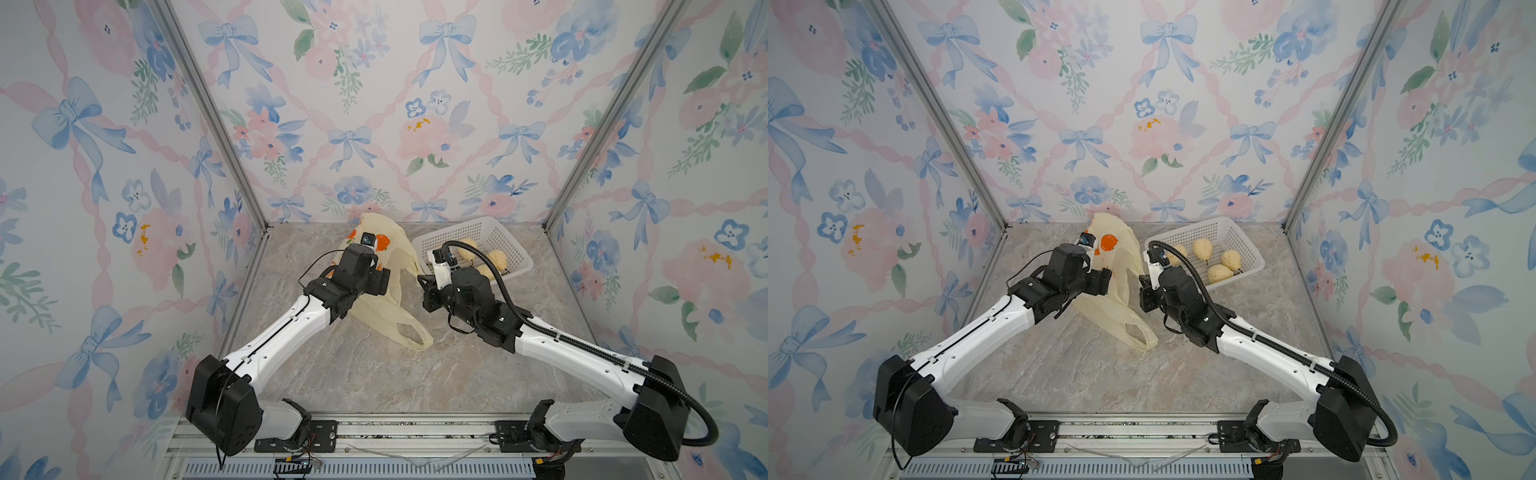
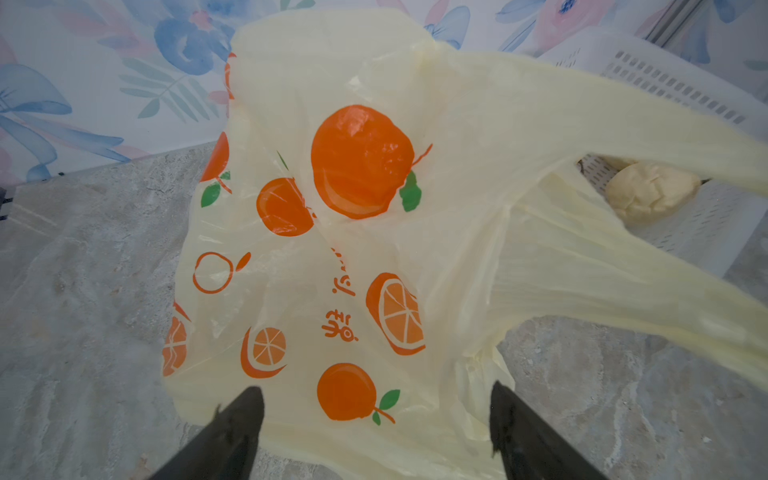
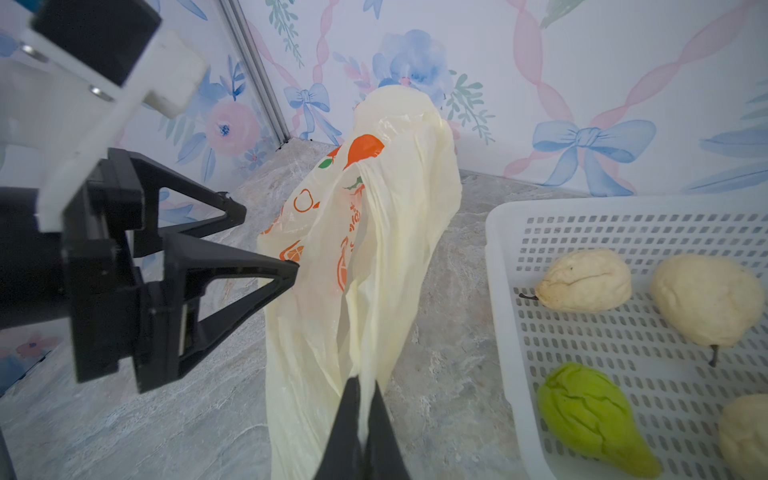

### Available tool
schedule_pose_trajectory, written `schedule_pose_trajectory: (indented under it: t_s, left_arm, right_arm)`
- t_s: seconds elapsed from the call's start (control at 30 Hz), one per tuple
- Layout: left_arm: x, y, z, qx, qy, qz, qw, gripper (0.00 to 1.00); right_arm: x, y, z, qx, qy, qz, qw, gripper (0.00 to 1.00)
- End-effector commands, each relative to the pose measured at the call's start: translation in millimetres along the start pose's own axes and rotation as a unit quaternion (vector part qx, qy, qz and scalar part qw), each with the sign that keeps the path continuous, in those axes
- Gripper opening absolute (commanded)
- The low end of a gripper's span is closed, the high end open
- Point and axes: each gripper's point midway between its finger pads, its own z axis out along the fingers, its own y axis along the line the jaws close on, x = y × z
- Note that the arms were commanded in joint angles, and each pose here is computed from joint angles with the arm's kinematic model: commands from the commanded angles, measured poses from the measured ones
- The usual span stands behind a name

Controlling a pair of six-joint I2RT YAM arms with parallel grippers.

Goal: Place the pears into plastic bags & tie knots
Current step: Pick up the plastic bag at the center of the board.

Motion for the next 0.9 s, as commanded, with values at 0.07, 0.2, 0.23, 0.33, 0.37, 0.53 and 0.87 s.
schedule_pose_trajectory:
  t_s: [0.07, 0.2, 0.23, 0.33, 0.37, 0.53, 0.87]
  left_arm:
    - [5, -23, 8, 0.058, 0.042, 0.003, 0.997, 0.82]
    - [14, -36, 16, 0.089, 0.063, -0.012, 0.994, 0.82]
    - [17, -36, 18, 0.089, 0.068, -0.014, 0.994, 0.78]
    - [33, -37, 25, 0.090, 0.089, -0.015, 0.992, 0.60]
    - [36, -38, 25, 0.093, 0.093, -0.018, 0.991, 0.50]
    - [21, -38, 0, 0.106, 0.060, -0.024, 0.992, 0.05]
    - [-11, -28, -55, 0.172, 0.022, -0.033, 0.984, 0.00]
  right_arm:
    - [-29, 14, -23, -0.021, -0.002, -0.018, 1.000, 0.02]
    - [-49, 20, -30, -0.032, -0.019, -0.016, 0.999, 0.02]
    - [-52, 21, -31, -0.034, -0.022, -0.015, 0.999, 0.02]
    - [-61, 22, -34, -0.033, -0.031, -0.014, 0.999, 0.02]
    - [-64, 21, -34, -0.029, -0.033, -0.015, 0.999, 0.02]
    - [-53, -6, -20, 0.036, -0.002, -0.027, 0.999, 0.03]
    - [2, -97, 29, 0.138, 0.107, 0.020, 0.984, 0.02]
